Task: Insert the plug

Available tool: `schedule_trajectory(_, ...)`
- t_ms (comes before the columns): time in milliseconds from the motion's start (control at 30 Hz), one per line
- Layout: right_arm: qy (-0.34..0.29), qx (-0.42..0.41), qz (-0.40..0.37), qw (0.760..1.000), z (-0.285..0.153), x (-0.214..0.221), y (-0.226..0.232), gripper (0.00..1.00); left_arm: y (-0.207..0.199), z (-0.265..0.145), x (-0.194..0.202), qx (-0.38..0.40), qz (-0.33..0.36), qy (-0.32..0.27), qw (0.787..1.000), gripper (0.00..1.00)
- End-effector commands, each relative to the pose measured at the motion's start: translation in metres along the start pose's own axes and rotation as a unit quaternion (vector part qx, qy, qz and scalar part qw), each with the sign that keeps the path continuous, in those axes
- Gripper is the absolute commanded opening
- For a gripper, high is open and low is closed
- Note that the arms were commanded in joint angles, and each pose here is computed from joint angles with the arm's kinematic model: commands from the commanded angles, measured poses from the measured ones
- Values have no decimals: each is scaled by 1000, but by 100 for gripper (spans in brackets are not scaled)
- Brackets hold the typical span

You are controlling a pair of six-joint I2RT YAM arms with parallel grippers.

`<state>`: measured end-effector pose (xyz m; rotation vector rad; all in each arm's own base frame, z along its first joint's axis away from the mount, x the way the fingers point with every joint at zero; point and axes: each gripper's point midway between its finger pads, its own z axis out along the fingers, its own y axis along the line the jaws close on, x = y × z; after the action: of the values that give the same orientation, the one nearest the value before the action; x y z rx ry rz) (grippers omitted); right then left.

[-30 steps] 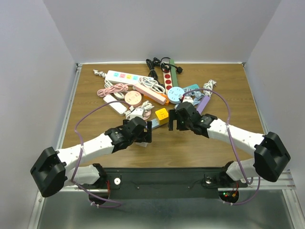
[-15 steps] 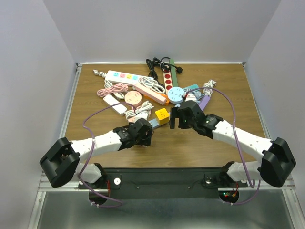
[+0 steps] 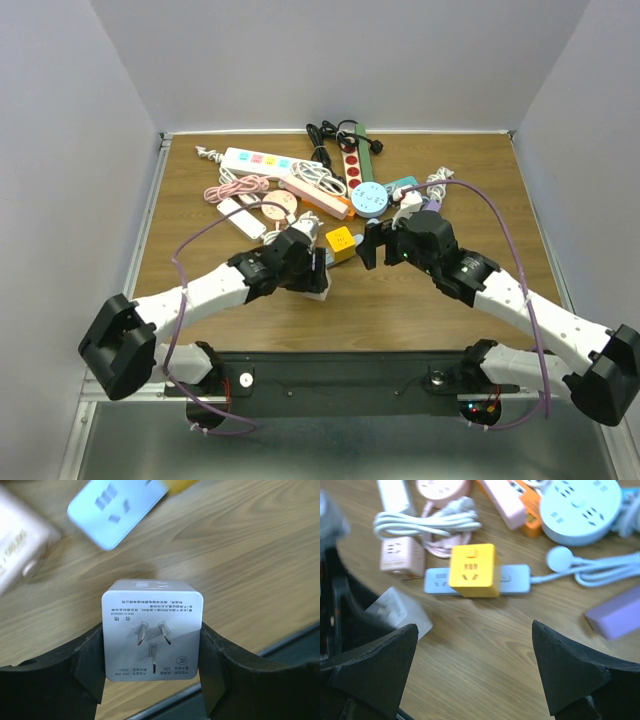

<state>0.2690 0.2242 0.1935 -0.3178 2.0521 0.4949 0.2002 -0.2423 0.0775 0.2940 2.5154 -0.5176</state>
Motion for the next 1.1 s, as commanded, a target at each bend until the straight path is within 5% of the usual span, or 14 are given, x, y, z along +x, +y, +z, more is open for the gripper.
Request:
schedule_trajectory(0,-90,-148,-62,983,-16,-45,51,100,-50,-48,-72,140,-44,-77,986,0)
schedule_trajectory(200,-98,-251,-105,957,-23,-45,86,100,-65,-76,-102,242,-115,-92,959,0)
schedule_trajectory(567,-121,-318,-131,931,-26,-49,109,98,-80,-110,-110,380,-191,-80,901,0)
schedule_trajectory(1067,-119,-352,-122,920,-34,-37,117,98,-84,-140,-122,448,-220,-86,862,0)
